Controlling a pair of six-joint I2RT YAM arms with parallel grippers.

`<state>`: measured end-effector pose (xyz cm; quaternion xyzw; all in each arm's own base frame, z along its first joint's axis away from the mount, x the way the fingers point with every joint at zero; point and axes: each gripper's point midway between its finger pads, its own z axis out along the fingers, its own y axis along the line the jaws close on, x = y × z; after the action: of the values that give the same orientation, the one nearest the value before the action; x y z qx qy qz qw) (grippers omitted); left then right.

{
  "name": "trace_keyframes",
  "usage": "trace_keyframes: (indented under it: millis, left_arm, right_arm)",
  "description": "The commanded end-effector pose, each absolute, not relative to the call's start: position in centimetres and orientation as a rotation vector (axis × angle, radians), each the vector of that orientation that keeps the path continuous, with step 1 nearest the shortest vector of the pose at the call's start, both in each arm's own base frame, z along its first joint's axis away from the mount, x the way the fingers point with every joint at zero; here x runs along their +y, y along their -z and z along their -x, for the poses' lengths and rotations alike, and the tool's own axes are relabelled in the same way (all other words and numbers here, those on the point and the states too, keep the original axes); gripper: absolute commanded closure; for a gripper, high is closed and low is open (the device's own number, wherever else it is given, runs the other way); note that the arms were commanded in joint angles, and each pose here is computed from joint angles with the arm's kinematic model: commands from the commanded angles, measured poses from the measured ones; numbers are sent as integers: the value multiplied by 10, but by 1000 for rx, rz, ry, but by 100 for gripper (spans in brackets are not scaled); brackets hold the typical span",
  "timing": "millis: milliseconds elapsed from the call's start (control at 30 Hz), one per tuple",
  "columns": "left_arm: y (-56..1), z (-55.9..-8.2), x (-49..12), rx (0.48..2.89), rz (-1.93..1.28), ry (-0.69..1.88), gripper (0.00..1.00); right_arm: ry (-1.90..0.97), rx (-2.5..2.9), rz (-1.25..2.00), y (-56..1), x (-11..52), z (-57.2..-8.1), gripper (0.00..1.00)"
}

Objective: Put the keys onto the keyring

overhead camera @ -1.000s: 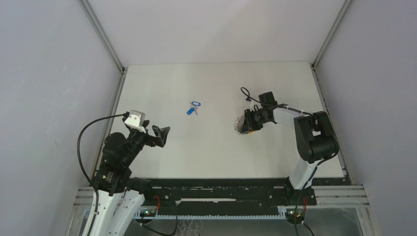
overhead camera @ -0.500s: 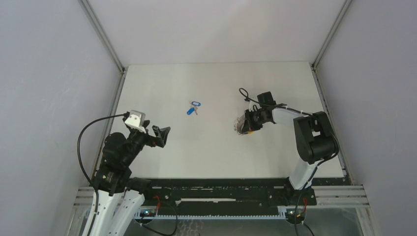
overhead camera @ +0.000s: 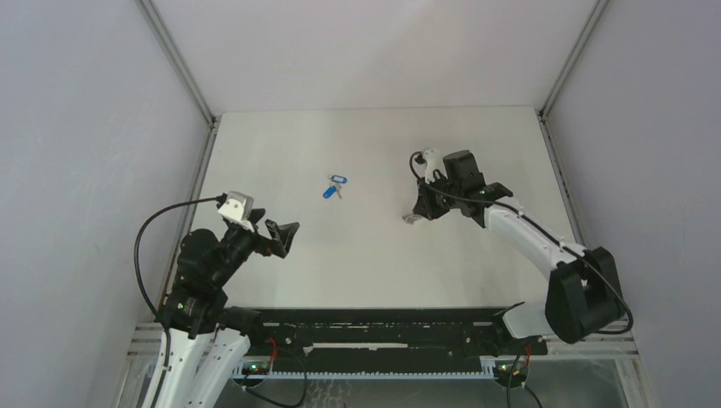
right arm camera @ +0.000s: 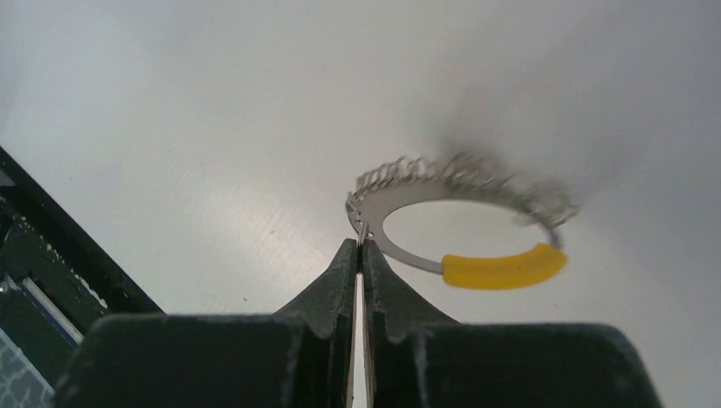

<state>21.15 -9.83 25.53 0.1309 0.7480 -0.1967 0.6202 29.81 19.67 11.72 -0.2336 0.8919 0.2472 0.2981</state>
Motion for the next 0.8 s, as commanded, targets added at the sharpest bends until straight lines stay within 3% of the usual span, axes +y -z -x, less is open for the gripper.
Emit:
trace_keyframes:
  millis: [0, 367, 767]
  left_arm:
    - [-289, -205, -116, 1625, -328, 575, 1]
    - [-286, -222, -165, 1650, -291, 899, 2]
    - [-249, -248, -223, 1618, -348, 993, 8]
  right_arm:
    - [-574, 2154, 756, -168, 210, -296, 100]
    - [-742, 1714, 914, -219, 251, -265, 100]
    - [-969, 1513, 1070, -204, 287, -248, 100]
